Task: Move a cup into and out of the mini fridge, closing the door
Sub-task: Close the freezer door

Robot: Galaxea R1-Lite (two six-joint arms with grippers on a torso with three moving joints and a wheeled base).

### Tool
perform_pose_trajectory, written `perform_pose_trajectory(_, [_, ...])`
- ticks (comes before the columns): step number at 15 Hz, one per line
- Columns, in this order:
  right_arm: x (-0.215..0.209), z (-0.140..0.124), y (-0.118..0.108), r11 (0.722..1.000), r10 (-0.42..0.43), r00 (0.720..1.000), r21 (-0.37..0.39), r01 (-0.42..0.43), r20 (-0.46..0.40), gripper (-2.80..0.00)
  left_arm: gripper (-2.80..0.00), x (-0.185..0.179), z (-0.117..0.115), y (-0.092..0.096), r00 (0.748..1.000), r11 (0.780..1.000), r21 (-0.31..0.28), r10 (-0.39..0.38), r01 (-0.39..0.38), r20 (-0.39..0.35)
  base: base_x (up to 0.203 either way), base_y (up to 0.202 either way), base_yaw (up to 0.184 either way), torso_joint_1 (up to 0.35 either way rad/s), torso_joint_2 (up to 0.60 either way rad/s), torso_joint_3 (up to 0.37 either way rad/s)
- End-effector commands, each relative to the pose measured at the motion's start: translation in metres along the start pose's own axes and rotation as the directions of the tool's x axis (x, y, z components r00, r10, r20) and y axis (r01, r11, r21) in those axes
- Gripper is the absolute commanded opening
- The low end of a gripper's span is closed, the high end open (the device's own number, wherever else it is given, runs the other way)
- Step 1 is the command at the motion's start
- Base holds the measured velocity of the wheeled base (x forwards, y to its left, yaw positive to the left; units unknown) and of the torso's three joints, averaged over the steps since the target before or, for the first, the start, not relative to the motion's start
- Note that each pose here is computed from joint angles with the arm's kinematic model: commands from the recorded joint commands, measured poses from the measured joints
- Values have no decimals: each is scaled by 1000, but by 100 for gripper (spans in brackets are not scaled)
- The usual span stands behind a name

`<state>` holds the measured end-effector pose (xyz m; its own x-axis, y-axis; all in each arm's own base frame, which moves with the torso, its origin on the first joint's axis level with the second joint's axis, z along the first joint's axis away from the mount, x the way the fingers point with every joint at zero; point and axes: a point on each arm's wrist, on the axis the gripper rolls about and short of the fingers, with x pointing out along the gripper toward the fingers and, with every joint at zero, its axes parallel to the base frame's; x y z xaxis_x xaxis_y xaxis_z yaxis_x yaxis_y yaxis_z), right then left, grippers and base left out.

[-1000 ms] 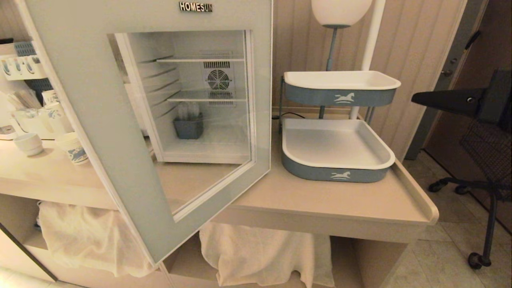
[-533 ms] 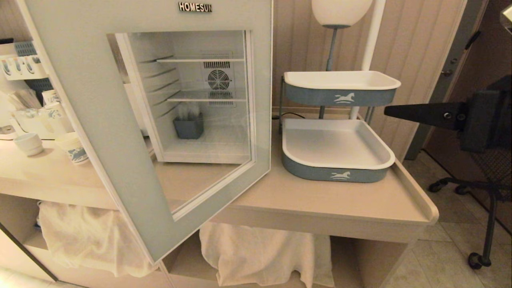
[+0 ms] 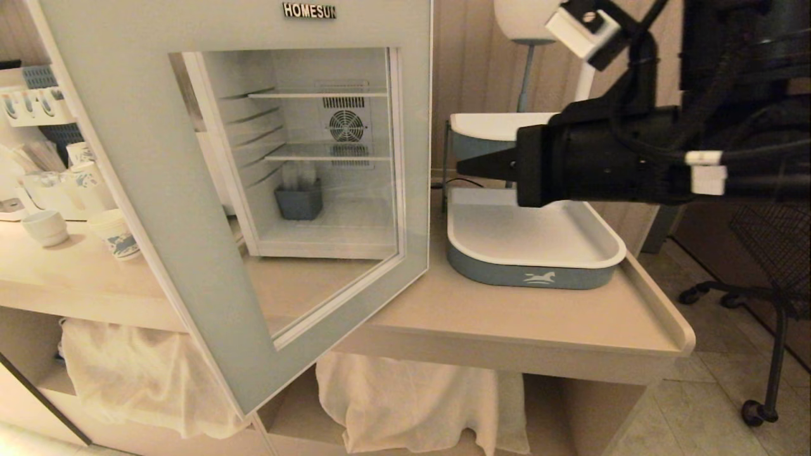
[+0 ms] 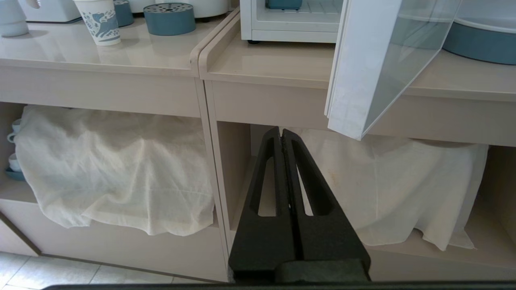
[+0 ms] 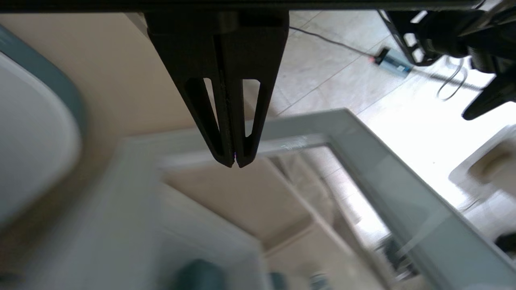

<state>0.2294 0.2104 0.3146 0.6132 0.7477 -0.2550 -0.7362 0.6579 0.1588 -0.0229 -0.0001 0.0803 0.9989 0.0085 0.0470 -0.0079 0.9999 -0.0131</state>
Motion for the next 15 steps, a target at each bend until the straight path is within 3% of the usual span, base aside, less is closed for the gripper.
perform_pose_trajectory(1, [59,-13,17,998,53,996,-13,-54,-75,-280,-280,1,-5,0,1000,1000,1,1,-1,-19,0,0,0,0,0,0])
perform_pose_trajectory(6, [113,-10,41,997,66,994,-41,-69,-89,-280,-280,1,-5,0,1000,1000,-2,1,-1,-18,0,0,0,0,0,0])
perform_pose_trajectory(9, [140,-25,50,994,62,992,-78,-70,-106,-280,-280,1,-5,0,1000,1000,-2,1,-1,-18,0,0,0,0,0,0])
perform_pose_trajectory(15, [176,-44,58,978,-9,1000,-210,9,3,-280,-280,1,-5,0,1000,1000,-4,1,-1,-17,0,0,0,0,0,0])
